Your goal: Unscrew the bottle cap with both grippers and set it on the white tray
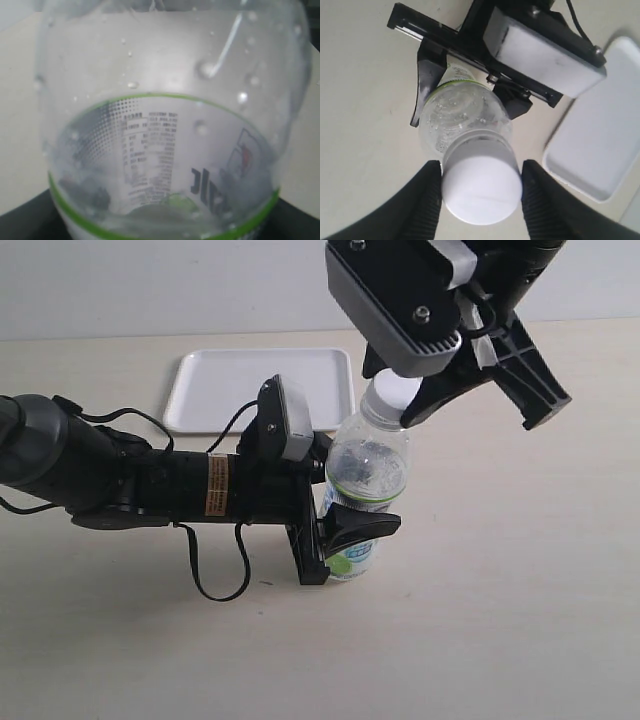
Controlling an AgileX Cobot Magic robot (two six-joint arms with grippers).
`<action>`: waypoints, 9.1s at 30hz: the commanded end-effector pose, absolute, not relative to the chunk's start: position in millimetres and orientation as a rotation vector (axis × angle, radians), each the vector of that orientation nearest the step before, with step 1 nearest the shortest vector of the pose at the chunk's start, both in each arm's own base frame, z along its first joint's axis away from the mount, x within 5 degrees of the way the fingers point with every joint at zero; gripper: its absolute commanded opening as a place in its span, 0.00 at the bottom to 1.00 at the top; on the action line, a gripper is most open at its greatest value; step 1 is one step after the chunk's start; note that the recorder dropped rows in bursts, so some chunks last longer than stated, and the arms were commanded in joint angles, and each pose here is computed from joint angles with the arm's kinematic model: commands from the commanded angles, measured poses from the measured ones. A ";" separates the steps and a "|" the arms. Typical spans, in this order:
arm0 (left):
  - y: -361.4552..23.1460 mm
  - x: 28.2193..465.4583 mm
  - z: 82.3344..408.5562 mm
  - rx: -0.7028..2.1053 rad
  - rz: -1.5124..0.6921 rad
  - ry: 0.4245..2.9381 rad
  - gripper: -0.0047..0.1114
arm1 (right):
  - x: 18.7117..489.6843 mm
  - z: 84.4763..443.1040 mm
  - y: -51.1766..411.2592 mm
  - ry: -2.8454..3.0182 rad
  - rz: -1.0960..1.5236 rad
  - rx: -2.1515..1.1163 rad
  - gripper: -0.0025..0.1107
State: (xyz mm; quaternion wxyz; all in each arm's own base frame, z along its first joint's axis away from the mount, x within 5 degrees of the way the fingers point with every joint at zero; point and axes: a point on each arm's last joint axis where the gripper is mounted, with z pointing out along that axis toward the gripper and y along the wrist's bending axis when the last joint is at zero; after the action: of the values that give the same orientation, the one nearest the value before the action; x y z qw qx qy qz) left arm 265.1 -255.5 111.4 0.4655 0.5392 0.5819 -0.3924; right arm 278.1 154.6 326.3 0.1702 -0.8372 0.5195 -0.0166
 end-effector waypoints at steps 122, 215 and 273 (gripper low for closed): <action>-206.3 256.1 107.6 0.873 -0.729 1.545 0.04 | 531.8 116.6 124.7 2.071 0.320 -1.087 0.02; -180.0 231.5 111.2 0.875 -0.583 1.634 0.83 | 508.9 166.5 118.2 2.307 0.332 -1.086 0.71; -107.3 164.2 158.5 0.549 -0.418 1.656 0.04 | 467.0 248.9 101.8 2.668 0.341 -0.729 0.02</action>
State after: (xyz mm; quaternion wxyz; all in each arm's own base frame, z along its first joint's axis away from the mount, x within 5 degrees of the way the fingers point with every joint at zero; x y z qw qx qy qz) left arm 164.8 -109.8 157.8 0.6207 0.2479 0.7208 -0.1836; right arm 467.2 101.7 243.0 0.1658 -0.2572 0.9440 0.1230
